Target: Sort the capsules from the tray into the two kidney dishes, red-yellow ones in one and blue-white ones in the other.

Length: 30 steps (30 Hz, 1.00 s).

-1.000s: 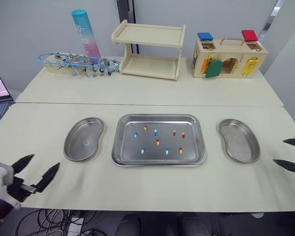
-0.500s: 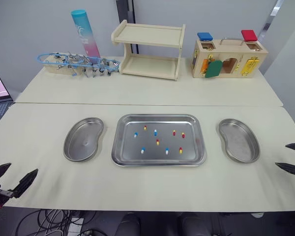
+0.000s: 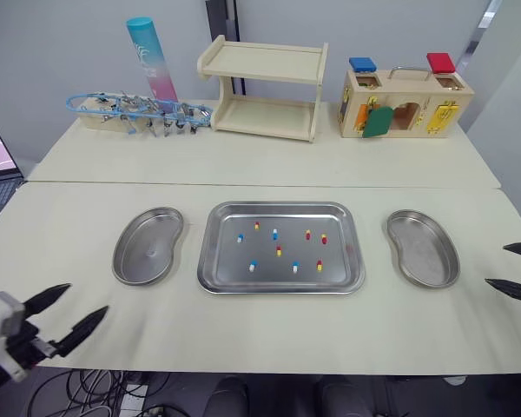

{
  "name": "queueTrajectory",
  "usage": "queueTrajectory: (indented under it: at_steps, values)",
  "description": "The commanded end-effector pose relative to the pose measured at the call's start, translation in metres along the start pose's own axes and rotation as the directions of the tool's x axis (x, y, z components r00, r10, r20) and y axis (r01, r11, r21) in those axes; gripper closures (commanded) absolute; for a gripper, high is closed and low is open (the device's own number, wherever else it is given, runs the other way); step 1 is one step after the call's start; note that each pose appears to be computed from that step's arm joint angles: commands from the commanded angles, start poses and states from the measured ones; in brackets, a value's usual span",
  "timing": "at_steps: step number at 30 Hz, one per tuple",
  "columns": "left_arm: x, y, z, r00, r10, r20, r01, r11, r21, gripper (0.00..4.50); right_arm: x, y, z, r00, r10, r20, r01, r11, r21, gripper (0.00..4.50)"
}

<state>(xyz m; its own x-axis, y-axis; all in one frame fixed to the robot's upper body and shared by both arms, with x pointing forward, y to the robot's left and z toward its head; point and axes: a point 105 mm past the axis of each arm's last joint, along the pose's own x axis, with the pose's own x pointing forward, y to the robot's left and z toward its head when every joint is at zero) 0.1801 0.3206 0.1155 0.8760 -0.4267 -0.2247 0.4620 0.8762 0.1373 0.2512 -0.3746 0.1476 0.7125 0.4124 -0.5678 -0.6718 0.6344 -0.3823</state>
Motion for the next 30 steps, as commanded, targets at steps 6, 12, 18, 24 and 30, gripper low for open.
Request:
queueTrajectory:
  at_steps: [6,12,18,24,30]
  values:
    - [0.042,-0.085,0.020,0.921,-0.366,0.129,0.368,0.930,0.014,0.00,0.021,0.016,0.080,0.973,0.156,0.169,-0.128,0.978,-0.167,0.02]
    - [0.053,-0.093,0.025,0.912,-0.366,0.187,0.371,0.929,0.009,0.00,0.050,0.058,0.139,0.890,0.346,0.297,-0.269,0.924,-0.272,0.02]
    - [0.053,-0.093,0.023,0.926,-0.303,0.224,0.318,0.948,-0.033,0.00,0.077,0.112,0.182,0.779,0.489,0.392,-0.390,0.868,-0.308,0.02]
    - [0.049,-0.093,0.012,0.943,-0.255,0.213,0.271,0.961,-0.049,0.00,0.108,0.150,0.201,0.760,0.539,0.364,-0.462,0.841,-0.281,0.02]
    - [0.052,-0.097,0.012,0.941,-0.248,0.230,0.266,0.963,-0.049,0.00,0.148,0.178,0.223,0.755,0.516,0.406,-0.447,0.857,-0.258,0.40]
